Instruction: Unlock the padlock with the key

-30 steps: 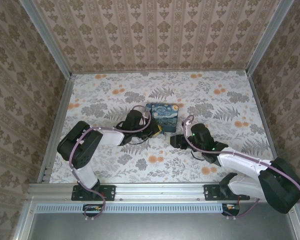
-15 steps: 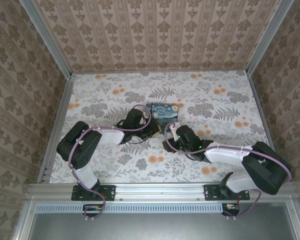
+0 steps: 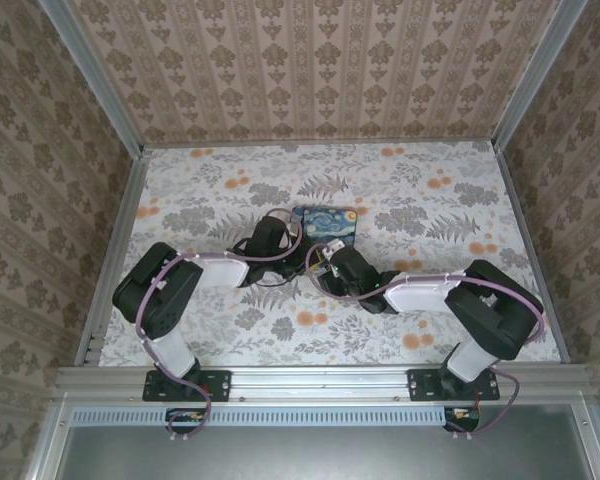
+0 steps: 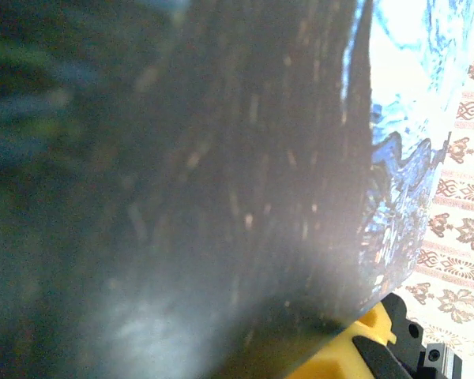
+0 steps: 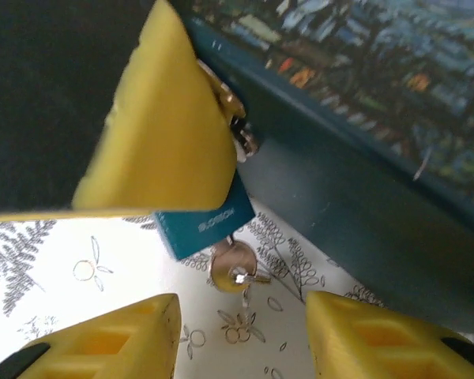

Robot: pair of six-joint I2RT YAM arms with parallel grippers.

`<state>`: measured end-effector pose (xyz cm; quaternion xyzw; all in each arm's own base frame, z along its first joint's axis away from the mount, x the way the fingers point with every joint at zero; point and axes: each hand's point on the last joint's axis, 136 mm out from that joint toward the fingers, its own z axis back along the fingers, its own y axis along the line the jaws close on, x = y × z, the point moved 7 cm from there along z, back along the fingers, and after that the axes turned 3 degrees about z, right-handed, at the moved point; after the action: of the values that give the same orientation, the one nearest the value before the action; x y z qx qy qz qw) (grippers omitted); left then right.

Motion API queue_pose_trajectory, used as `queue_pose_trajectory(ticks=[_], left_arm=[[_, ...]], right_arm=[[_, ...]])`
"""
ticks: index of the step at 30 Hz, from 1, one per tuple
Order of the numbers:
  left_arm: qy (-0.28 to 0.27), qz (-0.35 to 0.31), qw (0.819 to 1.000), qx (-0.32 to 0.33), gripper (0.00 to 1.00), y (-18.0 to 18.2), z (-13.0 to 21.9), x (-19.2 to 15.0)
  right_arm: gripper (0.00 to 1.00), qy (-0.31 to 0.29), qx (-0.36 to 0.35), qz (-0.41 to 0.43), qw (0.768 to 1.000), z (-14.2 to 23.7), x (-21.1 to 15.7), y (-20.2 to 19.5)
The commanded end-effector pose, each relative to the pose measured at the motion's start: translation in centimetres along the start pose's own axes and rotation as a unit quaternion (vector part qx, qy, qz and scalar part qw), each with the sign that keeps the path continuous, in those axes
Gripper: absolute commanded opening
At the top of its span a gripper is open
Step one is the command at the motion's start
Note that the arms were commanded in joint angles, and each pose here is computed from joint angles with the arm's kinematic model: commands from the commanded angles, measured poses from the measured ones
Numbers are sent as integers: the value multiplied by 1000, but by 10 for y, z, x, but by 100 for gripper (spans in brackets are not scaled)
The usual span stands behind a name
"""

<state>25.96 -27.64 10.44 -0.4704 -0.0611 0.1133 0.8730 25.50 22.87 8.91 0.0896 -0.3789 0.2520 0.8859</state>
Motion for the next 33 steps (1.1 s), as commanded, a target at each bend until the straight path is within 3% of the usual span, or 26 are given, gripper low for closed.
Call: queue_pose_trajectory(ticks=[1,5,11,13,19,20,22,23,28,33], left_arm=[[15,10,1000,0,0,-4,5,-2],[17,10,1000,1,0,-3,4,-4],[19,14,1000,2,0,2,3,-6],[21,14,1000,4,0,4,2,-7],[20,17,1000,5,0,9,1,-7],[19,17,1000,5,0,9,1,-6],[17,16,1000,5,0,9,2,-6],[16,16,1000,5,0,9,2,-5],[13,10,1000,7,1,10,4,-4],[15,-2,1000,9,19,8,6,-6]], right_arm=[[43,-23,-30,4,999,-5,16,-1],[36,-29,-32,-1,999,-10,25,0],[7,-39,1,-18,999,-11,39,4],[0,-48,44,-33,997,-8,40,4],[0,-80,238,-125,960,4,49,-2],[6,-76,251,-126,957,6,49,0],[35,-64,261,-135,954,7,47,1],[40,-61,262,-138,953,8,45,0],[52,-65,237,-181,952,10,33,-15],[56,-86,226,-244,939,5,31,-32]])
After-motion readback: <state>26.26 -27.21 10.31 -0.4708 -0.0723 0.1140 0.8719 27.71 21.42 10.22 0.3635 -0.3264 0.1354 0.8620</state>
